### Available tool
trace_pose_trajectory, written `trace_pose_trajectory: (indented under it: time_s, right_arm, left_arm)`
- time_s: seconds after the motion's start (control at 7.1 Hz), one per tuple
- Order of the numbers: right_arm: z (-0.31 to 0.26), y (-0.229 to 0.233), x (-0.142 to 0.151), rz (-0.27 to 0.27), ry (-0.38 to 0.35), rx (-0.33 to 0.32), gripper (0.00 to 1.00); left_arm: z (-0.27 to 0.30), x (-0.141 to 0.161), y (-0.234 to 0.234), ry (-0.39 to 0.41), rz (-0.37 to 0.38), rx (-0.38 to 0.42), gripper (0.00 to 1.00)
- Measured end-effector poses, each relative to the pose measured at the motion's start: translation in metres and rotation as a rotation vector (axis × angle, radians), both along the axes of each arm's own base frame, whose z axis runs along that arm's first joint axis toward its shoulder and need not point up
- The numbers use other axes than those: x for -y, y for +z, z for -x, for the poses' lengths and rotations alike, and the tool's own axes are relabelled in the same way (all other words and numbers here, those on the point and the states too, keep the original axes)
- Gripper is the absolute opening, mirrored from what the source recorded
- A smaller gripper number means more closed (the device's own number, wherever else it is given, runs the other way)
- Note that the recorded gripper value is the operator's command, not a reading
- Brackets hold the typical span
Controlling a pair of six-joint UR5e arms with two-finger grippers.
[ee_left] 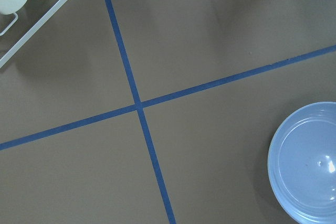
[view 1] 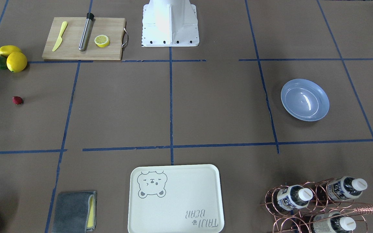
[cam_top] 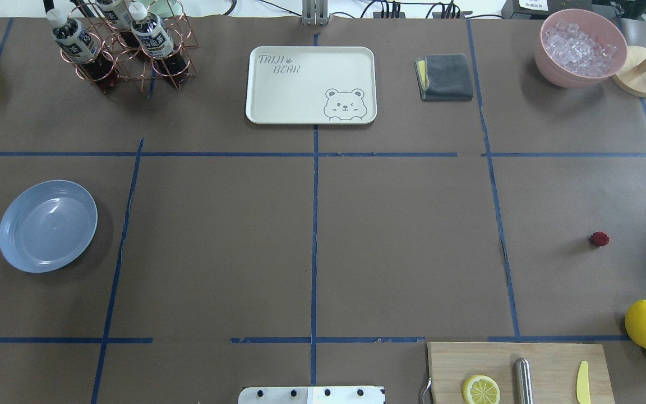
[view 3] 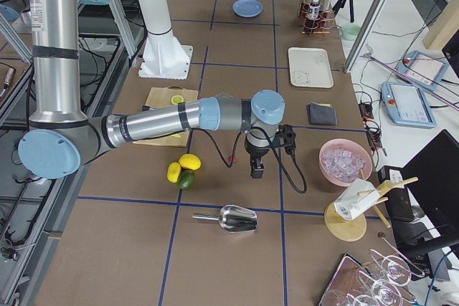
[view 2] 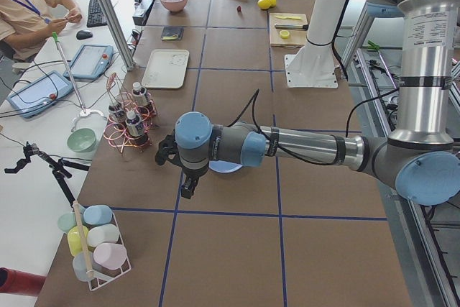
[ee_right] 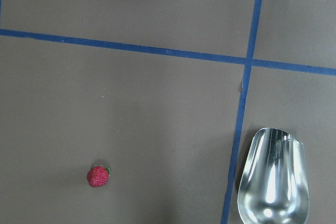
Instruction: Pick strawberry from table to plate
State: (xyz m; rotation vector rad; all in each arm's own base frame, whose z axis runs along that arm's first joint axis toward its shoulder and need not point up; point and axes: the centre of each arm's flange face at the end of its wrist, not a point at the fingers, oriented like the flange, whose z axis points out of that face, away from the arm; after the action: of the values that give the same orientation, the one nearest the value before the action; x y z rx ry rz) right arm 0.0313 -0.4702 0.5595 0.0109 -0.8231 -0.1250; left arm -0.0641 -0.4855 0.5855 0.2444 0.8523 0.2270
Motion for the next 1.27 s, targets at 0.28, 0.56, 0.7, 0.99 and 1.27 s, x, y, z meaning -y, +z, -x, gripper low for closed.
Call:
trace_pose_trajectory:
  time_s: [0.28, 0.56, 0.7, 0.99, 1.27]
  right_arm:
    - [-0.001, 0.01, -0.008, 0.017, -0.001, -0.001, 1.0]
    - [-0.001, 0.015, -0.01, 0.027, 0.0, 0.0, 1.0]
    - [-0.001, 0.018, -0.011, 0.037, 0.002, 0.004, 1.0]
    - [-0.001, 0.026, -0.017, 0.052, 0.001, 0.005, 1.0]
    - [-0.001, 0.028, -0.019, 0.056, 0.0, 0.004, 1.0]
  left_arm:
    - [0.003, -0.01, 0.001, 0.006, -0.025, 0.003, 1.0]
    - [0.002, -0.016, -0.005, 0.013, -0.042, 0.008, 1.0]
    - [0.001, -0.017, -0.007, 0.016, -0.046, 0.009, 1.0]
    - [0.0, -0.018, -0.009, 0.017, -0.047, 0.007, 1.0]
    - [-0.001, -0.018, -0.002, 0.019, -0.038, -0.005, 1.0]
